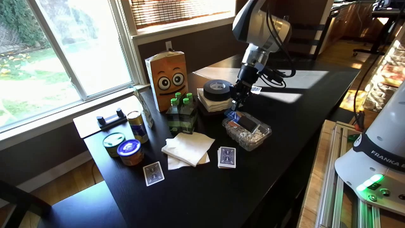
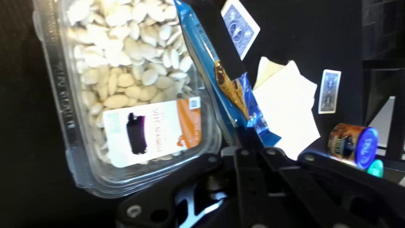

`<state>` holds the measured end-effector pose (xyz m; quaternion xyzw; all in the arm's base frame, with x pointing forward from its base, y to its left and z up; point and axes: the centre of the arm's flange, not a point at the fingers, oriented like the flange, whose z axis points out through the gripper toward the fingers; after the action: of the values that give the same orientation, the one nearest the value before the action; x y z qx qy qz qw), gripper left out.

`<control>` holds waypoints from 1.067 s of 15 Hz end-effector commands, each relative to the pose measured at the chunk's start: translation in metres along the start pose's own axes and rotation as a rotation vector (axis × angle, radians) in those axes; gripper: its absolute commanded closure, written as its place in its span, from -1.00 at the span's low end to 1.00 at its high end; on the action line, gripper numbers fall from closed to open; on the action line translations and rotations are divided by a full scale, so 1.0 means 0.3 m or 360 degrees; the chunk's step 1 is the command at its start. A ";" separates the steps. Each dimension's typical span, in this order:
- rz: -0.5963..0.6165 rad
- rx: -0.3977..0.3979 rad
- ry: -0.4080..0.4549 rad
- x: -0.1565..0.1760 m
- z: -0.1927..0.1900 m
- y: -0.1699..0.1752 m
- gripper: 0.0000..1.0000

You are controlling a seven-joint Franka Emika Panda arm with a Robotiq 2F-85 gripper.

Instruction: Remove one black object from the clear bowl.

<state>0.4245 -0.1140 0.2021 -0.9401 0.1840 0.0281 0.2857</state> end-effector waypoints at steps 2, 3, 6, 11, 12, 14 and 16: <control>-0.0074 0.0080 -0.0113 -0.105 0.012 -0.221 1.00; -0.0092 0.0062 -0.0160 -0.110 0.047 -0.255 1.00; -0.0087 0.0062 -0.0276 -0.121 0.176 -0.364 1.00; -0.0125 -0.0007 -0.0416 -0.185 0.265 -0.443 0.98; -0.0133 0.0000 -0.0473 -0.201 0.288 -0.466 0.98; -0.0140 0.0006 -0.0504 -0.205 0.301 -0.479 0.98; -0.0132 0.0009 -0.0504 -0.200 0.298 -0.474 1.00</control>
<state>0.4248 0.0642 0.2119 -0.9298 0.0978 0.1636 0.3149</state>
